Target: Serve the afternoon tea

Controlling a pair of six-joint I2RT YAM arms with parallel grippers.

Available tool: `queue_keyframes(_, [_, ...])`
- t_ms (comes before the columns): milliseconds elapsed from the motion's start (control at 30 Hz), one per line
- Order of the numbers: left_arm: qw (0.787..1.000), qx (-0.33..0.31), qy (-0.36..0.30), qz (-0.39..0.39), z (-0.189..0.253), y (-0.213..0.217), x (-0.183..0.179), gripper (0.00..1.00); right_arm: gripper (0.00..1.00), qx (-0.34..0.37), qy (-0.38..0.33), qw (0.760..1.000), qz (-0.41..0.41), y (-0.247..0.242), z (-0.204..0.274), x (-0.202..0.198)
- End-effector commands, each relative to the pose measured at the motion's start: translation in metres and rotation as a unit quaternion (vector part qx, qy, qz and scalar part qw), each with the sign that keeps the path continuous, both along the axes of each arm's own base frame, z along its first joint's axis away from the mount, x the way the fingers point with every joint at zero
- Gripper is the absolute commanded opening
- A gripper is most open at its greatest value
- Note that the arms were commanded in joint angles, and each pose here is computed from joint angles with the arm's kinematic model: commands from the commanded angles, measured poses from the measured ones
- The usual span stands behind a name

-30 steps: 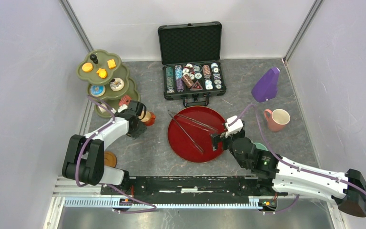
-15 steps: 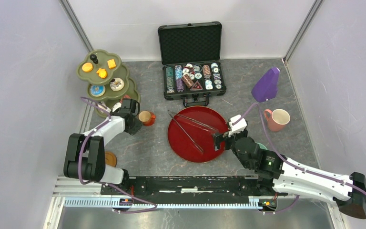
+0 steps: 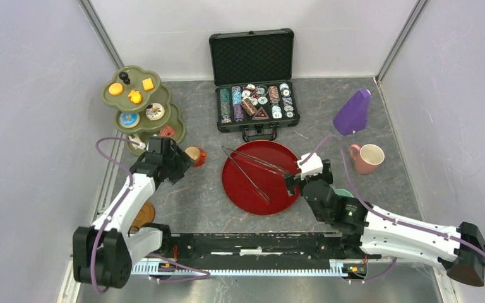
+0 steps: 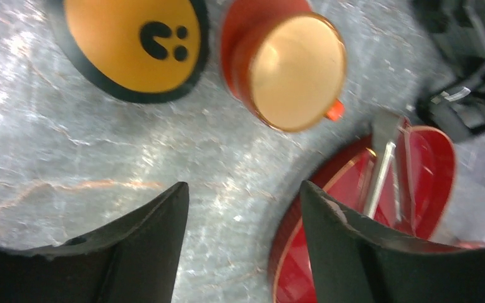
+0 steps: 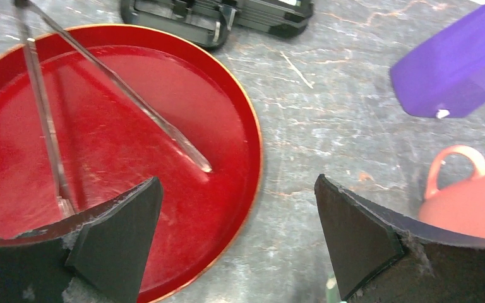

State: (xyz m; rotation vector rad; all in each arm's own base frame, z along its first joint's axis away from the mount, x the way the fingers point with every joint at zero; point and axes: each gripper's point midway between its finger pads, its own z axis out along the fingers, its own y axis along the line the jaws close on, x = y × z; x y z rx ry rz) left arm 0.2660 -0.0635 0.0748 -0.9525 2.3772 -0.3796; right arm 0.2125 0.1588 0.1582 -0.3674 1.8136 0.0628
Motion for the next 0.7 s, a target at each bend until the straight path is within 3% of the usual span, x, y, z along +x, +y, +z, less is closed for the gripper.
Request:
queue_keyframes(0, [0.995, -0.055, -0.030, -0.080, 0.024, -0.027, -0.015, 0.76, 0.98, -0.035, -0.018, 0.996, -0.075, -0.025, 0.000, 0.018])
queue_keyframes(100, [0.975, -0.108, -0.109, -0.159, 0.063, -0.055, -0.011, 0.83, 0.98, -0.009, 0.035, 0.983, -0.182, -0.064, -0.011, 0.037])
queue_keyframes(200, [0.950, -0.131, -0.177, -0.221, 0.097, -0.072, -0.012, 0.87, 0.98, 0.075, 0.117, 0.954, -0.264, -0.096, -0.030, 0.043])
queue_keyframes(367, [0.932, -0.144, -0.193, -0.270, 0.112, -0.083, -0.022, 0.90, 0.98, 0.183, 0.169, 0.903, -0.352, -0.117, -0.058, 0.025])
queue_keyframes(500, [0.917, -0.161, -0.208, -0.300, 0.121, -0.094, -0.024, 0.92, 0.98, 0.146, 0.157, 0.856, -0.470, -0.158, -0.067, 0.000])
queue_keyframes(667, [0.906, -0.173, -0.209, -0.325, 0.123, -0.105, -0.029, 0.93, 0.98, 0.107, 0.152, 0.819, -0.543, -0.187, -0.063, -0.022])
